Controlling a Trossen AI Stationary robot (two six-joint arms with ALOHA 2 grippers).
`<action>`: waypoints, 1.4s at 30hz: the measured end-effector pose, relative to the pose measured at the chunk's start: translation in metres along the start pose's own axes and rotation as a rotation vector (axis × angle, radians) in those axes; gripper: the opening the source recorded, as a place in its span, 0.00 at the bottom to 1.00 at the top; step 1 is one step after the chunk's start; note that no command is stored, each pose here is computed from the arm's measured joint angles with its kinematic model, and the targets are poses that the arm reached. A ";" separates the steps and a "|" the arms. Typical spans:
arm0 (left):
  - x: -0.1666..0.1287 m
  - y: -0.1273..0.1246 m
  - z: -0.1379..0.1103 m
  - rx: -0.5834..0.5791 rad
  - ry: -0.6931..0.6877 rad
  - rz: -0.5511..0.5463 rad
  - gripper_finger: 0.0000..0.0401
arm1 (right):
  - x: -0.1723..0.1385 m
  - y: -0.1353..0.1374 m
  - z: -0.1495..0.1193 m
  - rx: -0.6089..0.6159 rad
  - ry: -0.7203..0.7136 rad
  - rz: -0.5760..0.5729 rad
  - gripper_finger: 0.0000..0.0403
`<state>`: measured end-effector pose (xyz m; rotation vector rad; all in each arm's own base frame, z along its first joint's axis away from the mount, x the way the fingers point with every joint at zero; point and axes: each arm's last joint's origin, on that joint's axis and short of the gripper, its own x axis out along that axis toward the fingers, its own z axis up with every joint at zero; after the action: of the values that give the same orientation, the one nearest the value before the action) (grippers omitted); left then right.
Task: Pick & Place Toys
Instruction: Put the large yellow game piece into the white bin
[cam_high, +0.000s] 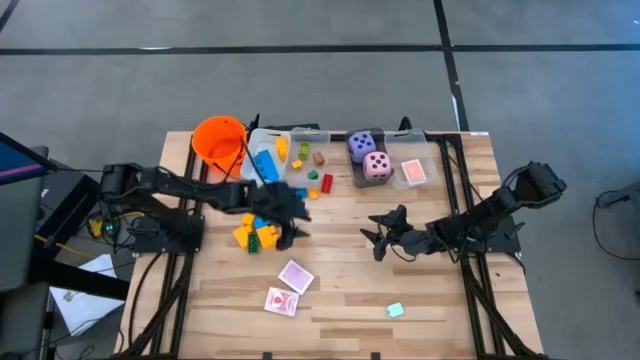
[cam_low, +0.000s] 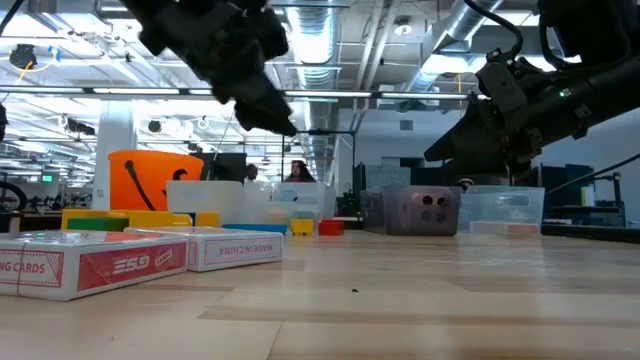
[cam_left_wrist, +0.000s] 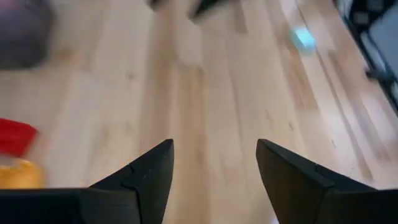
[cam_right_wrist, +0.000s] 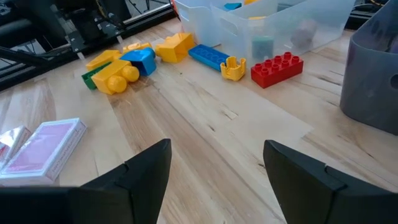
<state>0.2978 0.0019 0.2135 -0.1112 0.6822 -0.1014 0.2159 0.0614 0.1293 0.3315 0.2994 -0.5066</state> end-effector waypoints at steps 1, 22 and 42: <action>0.001 -0.006 -0.003 0.013 0.024 0.003 0.54 | 0.000 0.000 0.000 -0.001 0.001 0.000 0.62; -0.011 -0.049 -0.058 -0.016 0.554 0.100 0.64 | 0.020 -0.026 0.015 -0.004 -0.048 -0.166 0.62; -0.016 -0.026 -0.061 -0.198 0.611 0.239 0.77 | 0.040 -0.062 0.033 0.025 -0.081 -0.346 0.62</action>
<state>0.2453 -0.0259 0.1804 -0.1912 1.3099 0.1718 0.2236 -0.0195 0.1300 0.2838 0.2731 -0.8624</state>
